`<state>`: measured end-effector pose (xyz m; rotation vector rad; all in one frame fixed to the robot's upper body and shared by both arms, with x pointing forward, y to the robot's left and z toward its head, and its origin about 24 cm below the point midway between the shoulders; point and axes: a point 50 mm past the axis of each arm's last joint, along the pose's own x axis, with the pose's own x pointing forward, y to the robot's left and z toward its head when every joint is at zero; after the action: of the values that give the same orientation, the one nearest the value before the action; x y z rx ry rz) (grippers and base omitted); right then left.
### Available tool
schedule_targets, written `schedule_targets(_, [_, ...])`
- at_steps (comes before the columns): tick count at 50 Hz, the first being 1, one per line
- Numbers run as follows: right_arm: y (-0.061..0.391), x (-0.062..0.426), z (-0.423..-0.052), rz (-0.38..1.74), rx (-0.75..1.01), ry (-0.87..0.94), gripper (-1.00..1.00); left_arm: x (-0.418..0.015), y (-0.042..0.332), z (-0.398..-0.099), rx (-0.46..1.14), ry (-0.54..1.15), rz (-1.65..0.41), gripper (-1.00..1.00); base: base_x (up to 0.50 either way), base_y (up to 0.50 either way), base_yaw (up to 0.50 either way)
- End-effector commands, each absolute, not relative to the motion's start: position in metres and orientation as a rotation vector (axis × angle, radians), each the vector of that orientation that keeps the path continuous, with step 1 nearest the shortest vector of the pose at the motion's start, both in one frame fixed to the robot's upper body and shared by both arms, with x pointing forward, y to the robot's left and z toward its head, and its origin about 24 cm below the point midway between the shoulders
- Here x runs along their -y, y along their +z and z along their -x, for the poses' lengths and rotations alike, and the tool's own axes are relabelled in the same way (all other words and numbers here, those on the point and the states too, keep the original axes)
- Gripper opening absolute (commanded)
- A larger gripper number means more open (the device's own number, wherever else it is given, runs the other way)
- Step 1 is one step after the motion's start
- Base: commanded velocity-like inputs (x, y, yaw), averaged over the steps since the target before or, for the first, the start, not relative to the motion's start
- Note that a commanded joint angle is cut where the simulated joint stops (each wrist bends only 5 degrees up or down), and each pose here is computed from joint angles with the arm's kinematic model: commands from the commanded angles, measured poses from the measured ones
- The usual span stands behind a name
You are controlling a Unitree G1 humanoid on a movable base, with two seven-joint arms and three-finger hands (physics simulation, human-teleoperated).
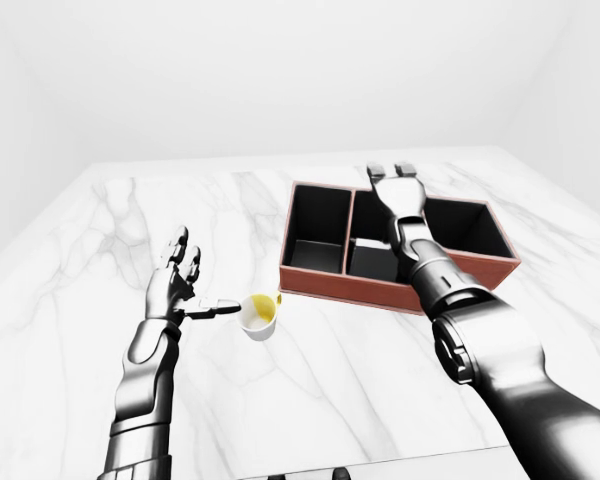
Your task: Pick up the book and place it in the caddy.
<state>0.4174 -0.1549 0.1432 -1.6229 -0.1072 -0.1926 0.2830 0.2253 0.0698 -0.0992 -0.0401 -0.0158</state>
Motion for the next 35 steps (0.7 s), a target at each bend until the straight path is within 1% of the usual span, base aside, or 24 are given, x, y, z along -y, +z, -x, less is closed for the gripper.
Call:
schedule_targets(1, [0.149,0.149,-0.419,1.627,0.151,-0.210,1.00,-0.225,0.068,-0.282,0.035,-0.016,0.101,1.00,0.00,0.00,0.00])
schedule_targets(9, [0.153,0.141,-0.420,1.626,0.171,-0.197,1.00,-0.226,0.069,-0.282,0.037,-0.013,0.101,1.00,0.00,0.00,0.00])
schedule_targets(19, [0.165,0.125,-0.422,1.579,0.214,-0.186,1.00,-0.225,0.070,-0.282,0.042,-0.011,0.101,1.00,0.00,0.00,0.00])
schedule_targets(27, [0.175,0.122,-0.421,1.545,0.254,-0.191,1.00,-0.225,0.072,-0.281,0.053,-0.011,0.099,1.00,0.00,0.00,0.00])
schedule_targets(30, [0.179,0.122,-0.418,1.534,0.278,-0.189,1.00,-0.224,0.073,-0.280,0.058,-0.012,0.097,1.00,0.00,0.00,0.00])
schedule_targets(35, [0.185,0.124,-0.397,1.528,0.327,-0.173,1.00,-0.223,0.076,-0.279,0.070,-0.012,0.092,1.00,0.00,0.00,0.00])
